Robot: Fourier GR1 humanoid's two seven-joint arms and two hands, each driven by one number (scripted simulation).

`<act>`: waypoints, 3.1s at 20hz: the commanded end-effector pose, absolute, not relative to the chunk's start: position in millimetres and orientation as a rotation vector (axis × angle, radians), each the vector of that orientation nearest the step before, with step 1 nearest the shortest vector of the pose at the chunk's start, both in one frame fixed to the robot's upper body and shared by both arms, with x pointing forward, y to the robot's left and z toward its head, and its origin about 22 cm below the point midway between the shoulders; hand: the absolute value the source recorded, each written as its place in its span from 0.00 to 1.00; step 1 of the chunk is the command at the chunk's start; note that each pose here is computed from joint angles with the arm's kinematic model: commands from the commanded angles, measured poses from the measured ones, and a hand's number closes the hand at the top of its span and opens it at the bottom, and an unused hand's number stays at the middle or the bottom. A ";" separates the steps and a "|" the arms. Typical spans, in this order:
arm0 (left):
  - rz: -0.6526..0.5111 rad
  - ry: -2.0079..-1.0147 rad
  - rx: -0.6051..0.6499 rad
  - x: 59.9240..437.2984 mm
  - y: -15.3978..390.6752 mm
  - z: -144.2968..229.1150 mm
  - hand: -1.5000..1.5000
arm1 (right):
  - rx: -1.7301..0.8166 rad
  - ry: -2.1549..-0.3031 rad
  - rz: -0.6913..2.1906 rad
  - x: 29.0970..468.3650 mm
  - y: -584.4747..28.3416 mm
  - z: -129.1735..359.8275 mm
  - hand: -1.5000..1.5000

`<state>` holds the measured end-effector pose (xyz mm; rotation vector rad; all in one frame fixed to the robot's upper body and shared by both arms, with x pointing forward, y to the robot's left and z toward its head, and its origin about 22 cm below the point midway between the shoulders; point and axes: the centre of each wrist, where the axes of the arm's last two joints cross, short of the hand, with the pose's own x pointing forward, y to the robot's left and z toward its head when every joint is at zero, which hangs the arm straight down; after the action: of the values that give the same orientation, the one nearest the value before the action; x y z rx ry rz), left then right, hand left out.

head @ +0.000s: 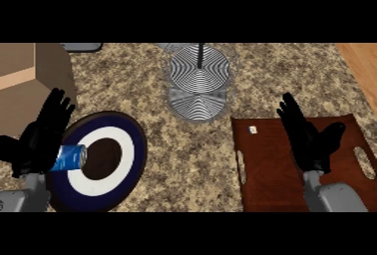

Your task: Pick the sweet potato from the tray and place it in the tiered basket

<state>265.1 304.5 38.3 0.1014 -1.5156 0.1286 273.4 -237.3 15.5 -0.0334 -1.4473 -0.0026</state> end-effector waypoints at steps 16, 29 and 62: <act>-0.226 -1.525 -0.067 262.7 233.0 -10.4 0.50 | -0.766 -1.720 0.613 284.8 -194.3 -29.0 0.00; -0.204 -1.496 -0.039 260.8 243.9 -18.8 0.50 | -1.258 -0.843 1.319 284.5 -218.3 -16.0 0.00; -0.229 -1.540 -0.062 268.0 241.3 -14.4 0.50 | -1.454 -0.364 1.186 237.4 -162.6 16.5 0.00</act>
<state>266.9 237.1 -16.6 -0.0650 -1.5352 -0.2272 240.2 -155.4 20.4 -1.3845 -0.4981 1.2749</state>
